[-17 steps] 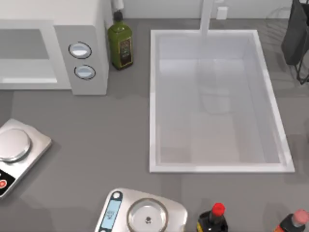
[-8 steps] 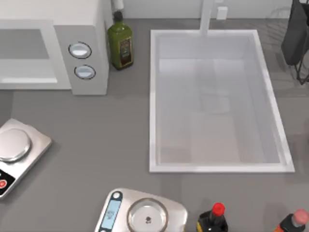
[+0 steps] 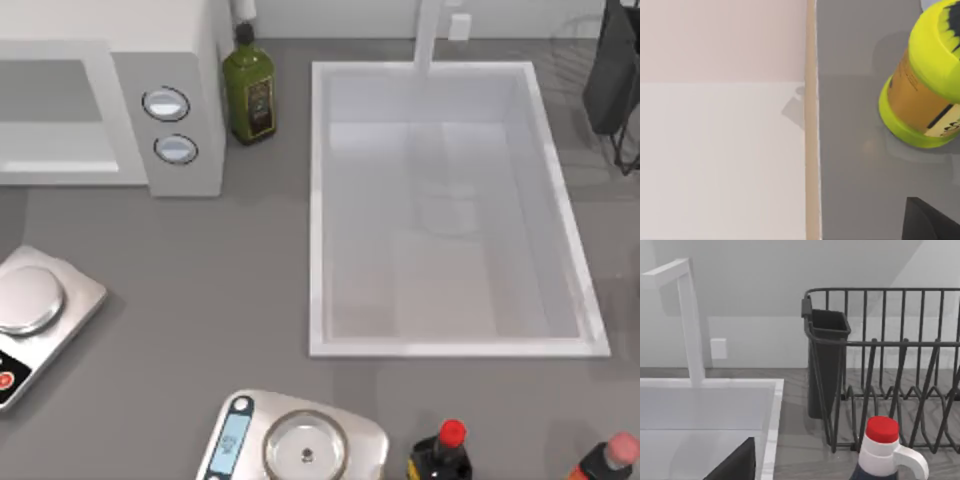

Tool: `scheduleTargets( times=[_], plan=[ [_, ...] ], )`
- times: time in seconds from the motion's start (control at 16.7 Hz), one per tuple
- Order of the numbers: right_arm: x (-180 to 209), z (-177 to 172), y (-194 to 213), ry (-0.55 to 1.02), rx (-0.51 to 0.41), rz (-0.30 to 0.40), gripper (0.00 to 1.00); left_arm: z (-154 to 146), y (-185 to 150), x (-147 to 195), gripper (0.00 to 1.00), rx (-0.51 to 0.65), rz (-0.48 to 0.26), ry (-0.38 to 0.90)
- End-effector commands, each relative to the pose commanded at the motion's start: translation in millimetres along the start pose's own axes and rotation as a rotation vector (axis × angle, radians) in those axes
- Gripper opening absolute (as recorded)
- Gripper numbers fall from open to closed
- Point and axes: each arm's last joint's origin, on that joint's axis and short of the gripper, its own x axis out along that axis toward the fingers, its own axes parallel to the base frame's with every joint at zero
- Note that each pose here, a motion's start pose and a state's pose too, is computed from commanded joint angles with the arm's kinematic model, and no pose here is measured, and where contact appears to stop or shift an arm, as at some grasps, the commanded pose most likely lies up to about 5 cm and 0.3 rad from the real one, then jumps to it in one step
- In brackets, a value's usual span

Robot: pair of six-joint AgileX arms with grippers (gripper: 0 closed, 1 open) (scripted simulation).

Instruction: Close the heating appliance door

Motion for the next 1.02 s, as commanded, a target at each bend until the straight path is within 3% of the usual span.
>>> scheduleTargets(
  times=[0.48,0.84,1.02],
  plan=[
    [0.0,0.0,0.0,0.0,0.0,0.0,1.0,-58.9,1.2,58.3,0.0,0.005,0.008,-0.008],
    [0.0,0.0,0.0,0.0,0.0,0.0,1.0,-60.2,-1.6,60.8,0.0,0.006,0.004,-0.007],
    [0.0,0.0,0.0,0.0,0.0,0.0,1.0,-54.3,-22.7,60.7,0.0,0.012,0.008,-0.008]
  ],
)
